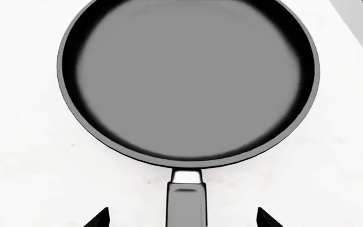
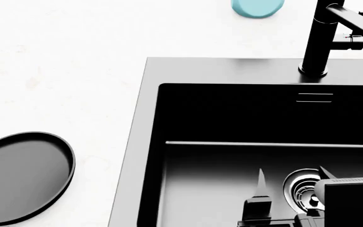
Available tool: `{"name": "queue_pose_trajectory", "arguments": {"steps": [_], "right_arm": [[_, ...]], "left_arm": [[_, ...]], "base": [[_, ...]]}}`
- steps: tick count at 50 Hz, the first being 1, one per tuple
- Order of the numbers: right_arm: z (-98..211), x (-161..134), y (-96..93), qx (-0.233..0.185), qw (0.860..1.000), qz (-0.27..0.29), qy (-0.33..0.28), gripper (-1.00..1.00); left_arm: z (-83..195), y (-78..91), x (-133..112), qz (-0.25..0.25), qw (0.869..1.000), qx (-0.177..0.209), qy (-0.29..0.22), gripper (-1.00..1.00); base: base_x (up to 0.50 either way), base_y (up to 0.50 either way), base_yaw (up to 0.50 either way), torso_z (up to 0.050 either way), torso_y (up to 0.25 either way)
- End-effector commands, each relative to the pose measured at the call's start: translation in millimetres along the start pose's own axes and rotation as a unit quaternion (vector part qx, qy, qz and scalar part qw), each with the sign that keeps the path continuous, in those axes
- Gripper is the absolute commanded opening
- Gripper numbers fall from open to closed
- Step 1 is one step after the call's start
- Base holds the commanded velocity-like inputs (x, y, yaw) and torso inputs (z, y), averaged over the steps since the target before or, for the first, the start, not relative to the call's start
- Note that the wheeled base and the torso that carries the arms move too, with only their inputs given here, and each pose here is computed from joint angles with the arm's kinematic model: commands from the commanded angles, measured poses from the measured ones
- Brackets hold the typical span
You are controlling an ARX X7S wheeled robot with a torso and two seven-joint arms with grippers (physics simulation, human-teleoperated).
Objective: Pick the pan and sponge and place them into the sink. Then turn on the water.
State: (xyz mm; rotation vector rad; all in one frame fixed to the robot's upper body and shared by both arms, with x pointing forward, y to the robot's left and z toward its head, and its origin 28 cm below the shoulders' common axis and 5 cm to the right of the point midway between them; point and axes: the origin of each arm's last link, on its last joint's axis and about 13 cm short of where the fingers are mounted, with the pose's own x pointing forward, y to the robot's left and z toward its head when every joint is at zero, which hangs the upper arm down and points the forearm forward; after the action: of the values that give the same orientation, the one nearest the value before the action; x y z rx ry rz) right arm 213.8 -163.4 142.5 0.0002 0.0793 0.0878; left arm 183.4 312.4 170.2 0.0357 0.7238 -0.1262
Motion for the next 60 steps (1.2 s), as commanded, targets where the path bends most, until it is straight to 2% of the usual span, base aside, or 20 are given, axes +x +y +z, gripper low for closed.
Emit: {"name": "queue_pose_trajectory", "arguments": {"steps": [1,9,10,13,16,19,21,22,25,31,39,44,47,48,49,53,60], "right_arm": [[-2,-1,-0.6,0.001,1.000,-0.002,0.001,1.00],[-3,0,-1.1,0.002,1.000,-0.003,0.004,1.00],[-3,0,-1.1,0.002,1.000,-0.003,0.004,1.00],[-4,0,-1.5,0.002,1.000,-0.003,0.005,1.00],[-3,0,-1.4,0.002,1.000,-0.004,0.004,1.00],[-3,0,-1.6,0.002,1.000,-0.004,0.004,1.00],[-2,0,-2.1,0.001,1.000,-0.004,0.004,1.00],[-1,0,-2.7,0.001,1.000,-0.005,0.003,1.00],[0,0,-3.0,0.000,1.000,-0.006,0.001,1.00],[2,1,-4.1,-0.001,1.000,-0.008,-0.004,1.00],[5,0,-5.5,-0.001,1.000,-0.010,-0.007,1.00],[6,1,-7.1,-0.003,1.000,-0.012,-0.007,1.00],[7,2,-7.5,-0.003,1.000,-0.012,-0.014,1.00],[8,3,-8.4,-0.005,1.000,-0.013,-0.018,1.00],[7,4,-9.2,-0.007,1.000,-0.013,-0.016,1.00],[9,7,-8.3,-0.007,1.000,-0.012,-0.020,1.00],[8,5,-8.4,-0.013,1.000,-0.010,-0.015,1.00]], "left_arm": [[-7,0.9,8,-0.007,1.000,-0.004,0.016,1.00],[-8,-0.1,11,-0.010,1.000,-0.005,0.018,1.00],[-8,1.2,8,-0.009,1.000,-0.004,0.016,-1.00],[-5,-2.2,11,-0.005,1.000,-0.003,0.011,-1.00],[-6,2.5,6,-0.005,1.000,-0.001,0.009,-1.00],[-2,-2.3,10,-0.003,1.000,0.001,0.007,-1.00],[0,-2.4,10,-0.002,1.000,0.007,0.002,-1.00],[0,-1.7,8,0.003,0.999,0.032,-0.010,-1.00],[2,-1.8,9,0.004,1.000,0.019,-0.018,-1.00],[13,-3.5,2,0.010,0.998,0.035,-0.055,-1.00],[24,-4.7,-5,0.023,0.995,0.031,-0.094,-1.00],[34,-4.7,-19,0.021,0.994,0.030,-0.107,-1.00],[36,-5.2,-26,0.020,0.993,0.029,-0.109,-1.00],[36,-3.9,-29,0.025,0.993,0.041,-0.107,-1.00],[38,-9.3,-26,0.026,0.992,0.047,-0.110,-1.00],[36,-10.4,-26,0.022,0.993,0.037,-0.108,-1.00],[35,-13.2,-21,0.020,0.994,0.048,-0.100,-1.00]], "base": [[0.00,0.00,0.00,0.000,0.000],[0.00,0.00,0.00,0.000,0.000],[0.00,0.00,0.00,0.000,0.000],[0.00,0.00,0.00,0.000,0.000],[0.00,0.00,0.00,0.000,0.000],[0.00,0.00,0.00,0.000,0.000],[0.00,0.00,0.00,0.000,0.000],[0.00,0.00,0.00,0.000,0.000],[0.00,0.00,0.00,0.000,0.000],[0.00,0.00,0.00,0.000,0.000],[0.00,0.00,0.00,0.000,0.000],[0.00,0.00,0.00,0.000,0.000],[0.00,0.00,0.00,0.000,0.000],[0.00,0.00,0.00,0.000,0.000],[0.00,0.00,0.00,0.000,0.000],[0.00,0.00,0.00,0.000,0.003],[0.00,-0.26,0.00,0.000,0.001]]}}
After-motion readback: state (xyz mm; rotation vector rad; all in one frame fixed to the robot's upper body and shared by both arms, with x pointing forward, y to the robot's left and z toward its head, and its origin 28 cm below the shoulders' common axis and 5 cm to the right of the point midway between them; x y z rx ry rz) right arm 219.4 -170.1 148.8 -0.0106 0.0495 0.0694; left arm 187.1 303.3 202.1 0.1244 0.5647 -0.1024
